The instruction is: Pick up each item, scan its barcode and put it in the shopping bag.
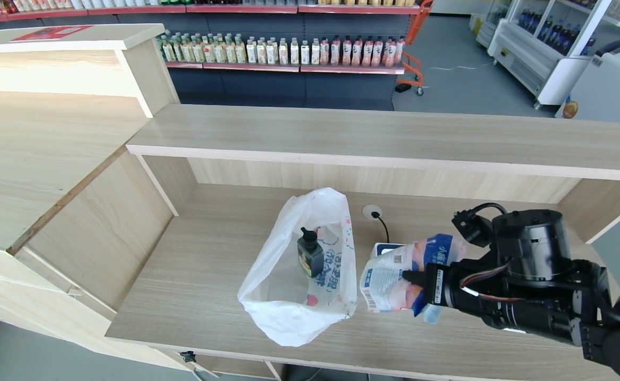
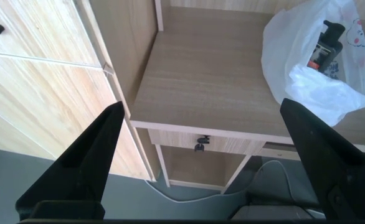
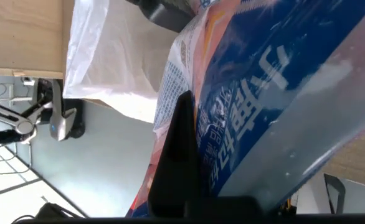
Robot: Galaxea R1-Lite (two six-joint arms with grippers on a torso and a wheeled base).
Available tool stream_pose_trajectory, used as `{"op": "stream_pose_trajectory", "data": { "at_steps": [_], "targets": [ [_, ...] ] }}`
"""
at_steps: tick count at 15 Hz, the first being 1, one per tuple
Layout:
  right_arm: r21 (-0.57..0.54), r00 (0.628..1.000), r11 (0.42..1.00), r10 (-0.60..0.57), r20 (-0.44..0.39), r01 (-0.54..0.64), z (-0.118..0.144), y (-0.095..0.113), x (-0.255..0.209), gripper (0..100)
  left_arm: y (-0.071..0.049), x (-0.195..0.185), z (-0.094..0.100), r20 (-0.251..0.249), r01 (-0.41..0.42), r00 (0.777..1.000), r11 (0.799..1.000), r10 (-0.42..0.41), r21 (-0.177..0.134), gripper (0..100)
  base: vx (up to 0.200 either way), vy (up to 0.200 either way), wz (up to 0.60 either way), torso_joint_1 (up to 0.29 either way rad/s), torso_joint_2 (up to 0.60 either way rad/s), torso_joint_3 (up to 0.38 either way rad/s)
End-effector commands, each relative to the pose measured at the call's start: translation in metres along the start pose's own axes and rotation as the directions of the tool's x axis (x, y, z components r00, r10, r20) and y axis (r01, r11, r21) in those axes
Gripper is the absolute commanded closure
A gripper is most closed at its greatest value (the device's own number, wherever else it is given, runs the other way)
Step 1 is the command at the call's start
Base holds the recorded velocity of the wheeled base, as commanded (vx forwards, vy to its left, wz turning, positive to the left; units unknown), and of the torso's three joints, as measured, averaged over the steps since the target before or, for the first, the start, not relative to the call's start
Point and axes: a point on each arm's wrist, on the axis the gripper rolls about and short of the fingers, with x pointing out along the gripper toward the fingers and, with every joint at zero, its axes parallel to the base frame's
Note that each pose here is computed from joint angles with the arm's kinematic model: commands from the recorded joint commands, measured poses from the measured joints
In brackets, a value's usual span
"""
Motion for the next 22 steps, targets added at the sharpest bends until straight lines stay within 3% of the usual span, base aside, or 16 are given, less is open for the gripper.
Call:
{"op": "stream_pose_trajectory", "data": {
  "at_steps": [1,7,13,22],
  "targets": [
    [-0.045,0.999,0.999,-0.02,-0.031,0.019,-0.002,-0.006,0.027,100,0.0,0.0,0.0,0.0,0.001,1.0,1.0,-0.001,0.0,0,0.0,0.0,0.0,0.0,0.0,0.0],
    [-0.041,0.991,0.996,0.072,-0.116,-0.077,-0.01,0.002,0.059,100,0.0,0.0,0.0,0.0,0.001,1.0,1.0,-0.001,0.0,0,0.0,0.0,0.0,0.0,0.0,0.0],
    [-0.062,0.987,0.991,0.107,-0.123,-0.116,-0.013,0.017,0.1,100,0.0,0.0,0.0,0.0,0.001,1.0,1.0,-0.001,0.0,0,0.0,0.0,0.0,0.0,0.0,0.0],
    [-0.07,0.987,0.991,0.1,-0.128,-0.11,-0.019,0.015,0.133,100,0.0,0.0,0.0,0.0,-0.001,1.0,1.0,0.001,0.0,0,0.0,0.0,0.0,0.0,0.0,0.0]
  ]
}}
